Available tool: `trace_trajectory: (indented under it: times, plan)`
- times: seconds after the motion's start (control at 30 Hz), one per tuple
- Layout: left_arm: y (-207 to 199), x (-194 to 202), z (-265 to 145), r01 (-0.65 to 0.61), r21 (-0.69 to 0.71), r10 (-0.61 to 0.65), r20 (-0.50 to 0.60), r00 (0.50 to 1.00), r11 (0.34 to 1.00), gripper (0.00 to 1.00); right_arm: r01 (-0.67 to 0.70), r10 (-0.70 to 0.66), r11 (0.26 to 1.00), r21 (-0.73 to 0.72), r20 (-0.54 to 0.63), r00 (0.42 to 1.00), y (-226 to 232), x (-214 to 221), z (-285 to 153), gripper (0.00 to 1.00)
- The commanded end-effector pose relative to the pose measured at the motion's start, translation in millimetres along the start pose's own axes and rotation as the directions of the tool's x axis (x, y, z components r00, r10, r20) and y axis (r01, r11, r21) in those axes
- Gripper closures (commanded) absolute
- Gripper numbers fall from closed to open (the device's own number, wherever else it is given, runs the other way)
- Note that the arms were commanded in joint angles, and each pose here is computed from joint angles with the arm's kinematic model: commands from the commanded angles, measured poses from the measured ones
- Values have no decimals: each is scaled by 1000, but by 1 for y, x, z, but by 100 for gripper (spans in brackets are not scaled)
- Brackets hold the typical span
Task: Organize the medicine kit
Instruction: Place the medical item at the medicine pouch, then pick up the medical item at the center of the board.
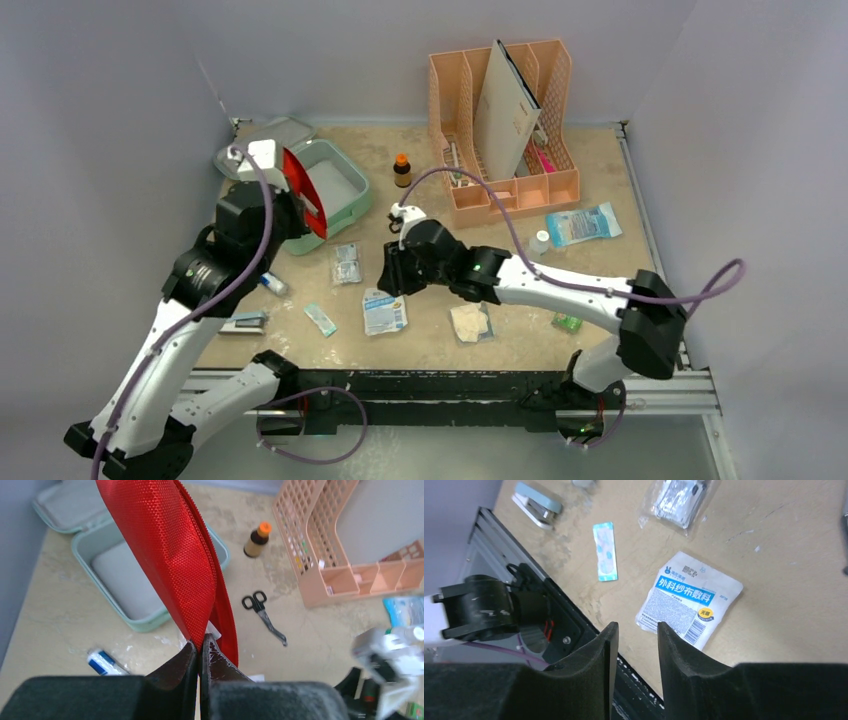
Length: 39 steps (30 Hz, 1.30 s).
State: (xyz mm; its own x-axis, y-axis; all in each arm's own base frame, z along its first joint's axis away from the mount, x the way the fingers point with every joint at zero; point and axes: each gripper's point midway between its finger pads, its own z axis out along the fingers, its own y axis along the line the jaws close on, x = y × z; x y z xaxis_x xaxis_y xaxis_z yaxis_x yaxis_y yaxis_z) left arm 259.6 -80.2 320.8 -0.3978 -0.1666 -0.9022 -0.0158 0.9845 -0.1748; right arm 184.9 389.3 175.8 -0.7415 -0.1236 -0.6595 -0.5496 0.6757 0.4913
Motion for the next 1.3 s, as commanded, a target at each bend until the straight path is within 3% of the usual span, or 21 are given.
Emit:
trace_trajectory:
  times: [0.0, 0.33, 0.67, 0.83, 1.0, 1.27]
  plan:
    - [28, -45, -34, 2, -81, 13, 179, 984, 997, 100, 46, -47, 999, -8, -13, 999, 18, 5, 23, 61]
    - [37, -67, -74, 67, -33, -55, 282, 958, 997, 100, 124, -125, 992, -16, -138, 983, 60, 43, 80, 56]
    - [19, -80, -89, 71, 75, -89, 280, 956, 995, 100, 156, -166, 986, -61, -230, 959, 90, 73, 127, 57]
    - [10, -74, -86, 62, 124, -93, 266, 960, 990, 100, 172, -178, 984, -48, -271, 946, 90, 83, 147, 57]
    - [11, -70, -85, 50, 120, -80, 263, 962, 992, 100, 319, -294, 947, 37, -301, 907, 67, 84, 168, 57]
    - [22, -72, -95, 38, 98, -65, 291, 955, 994, 100, 417, -365, 906, 79, -355, 861, 42, 106, 191, 56]
